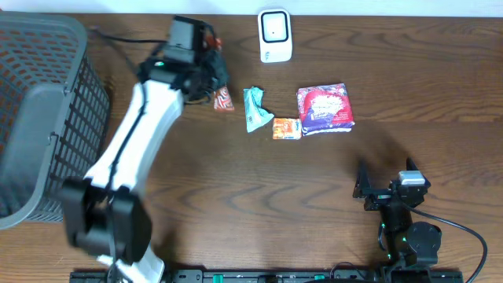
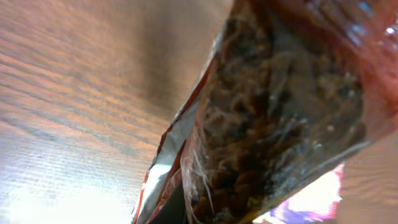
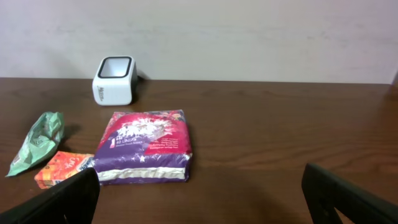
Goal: Scan the item barcode
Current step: 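Carry the candy bar out and set it left of the green packet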
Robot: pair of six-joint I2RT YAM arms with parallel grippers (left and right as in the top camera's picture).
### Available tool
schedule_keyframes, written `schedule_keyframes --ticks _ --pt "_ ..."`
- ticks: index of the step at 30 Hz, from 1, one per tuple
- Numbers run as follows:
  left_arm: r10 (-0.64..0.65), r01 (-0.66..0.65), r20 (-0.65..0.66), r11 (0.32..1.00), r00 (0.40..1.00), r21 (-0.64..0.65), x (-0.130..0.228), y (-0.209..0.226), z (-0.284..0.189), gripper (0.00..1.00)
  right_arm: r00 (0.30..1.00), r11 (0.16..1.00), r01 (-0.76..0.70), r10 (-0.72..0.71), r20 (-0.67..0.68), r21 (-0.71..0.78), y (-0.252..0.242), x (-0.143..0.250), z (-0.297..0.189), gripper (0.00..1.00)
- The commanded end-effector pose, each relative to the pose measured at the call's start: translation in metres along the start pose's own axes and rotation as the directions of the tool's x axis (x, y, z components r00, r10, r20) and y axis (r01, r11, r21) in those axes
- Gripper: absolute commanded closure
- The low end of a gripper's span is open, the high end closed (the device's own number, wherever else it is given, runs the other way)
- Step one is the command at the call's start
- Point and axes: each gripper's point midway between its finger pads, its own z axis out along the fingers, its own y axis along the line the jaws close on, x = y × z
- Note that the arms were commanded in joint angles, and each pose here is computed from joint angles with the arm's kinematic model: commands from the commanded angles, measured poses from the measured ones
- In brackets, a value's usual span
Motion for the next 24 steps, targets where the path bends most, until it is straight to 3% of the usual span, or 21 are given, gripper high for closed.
schedule_keyframes --ticks 1,9,13,14,16,19,24 --pt "0.034 -0.037 -0.051 0.997 0.998 -0.067 0.011 0.014 0.042 0.92 1.0 1.0 0.011 -0.011 0.002 -0.001 0.001 0.0 0.0 0.01" --pt "0.014 -0.033 -0.139 0.99 0.99 -0.134 0.031 0.039 0.095 0.83 1.0 1.0 0.011 -0.011 0.002 -0.001 0.001 0.0 0.0 0.01" --pt "0.013 -0.032 -0.143 0.991 0.99 -0.132 0.032 0.04 0.096 0.6 1.0 1.0 0.011 -0.011 0.002 -0.001 0.001 0.0 0.0 0.01" --pt "0.012 -0.031 -0.15 0.992 0.989 -0.124 0.034 0.038 0.096 0.46 1.0 1.0 0.011 -0.011 0.002 -0.001 0.001 0.0 0.0 0.01" --pt "0.011 -0.03 -0.156 0.992 0.988 -0.12 0.035 0.037 0.094 0.37 1.0 1.0 0.011 -0.011 0.002 -0.001 0.001 0.0 0.0 0.01" --pt "0.042 -0.056 -0.159 0.995 0.986 -0.087 0.034 0.03 0.088 0.26 1.0 1.0 0.011 -0.011 0.002 -0.001 0.001 0.0 0.0 0.01" --pt "0.113 -0.116 -0.094 0.993 0.989 -0.032 0.019 0.012 0.056 0.2 1.0 1.0 0.011 -0.011 0.002 -0.001 0.001 0.0 0.0 0.01"
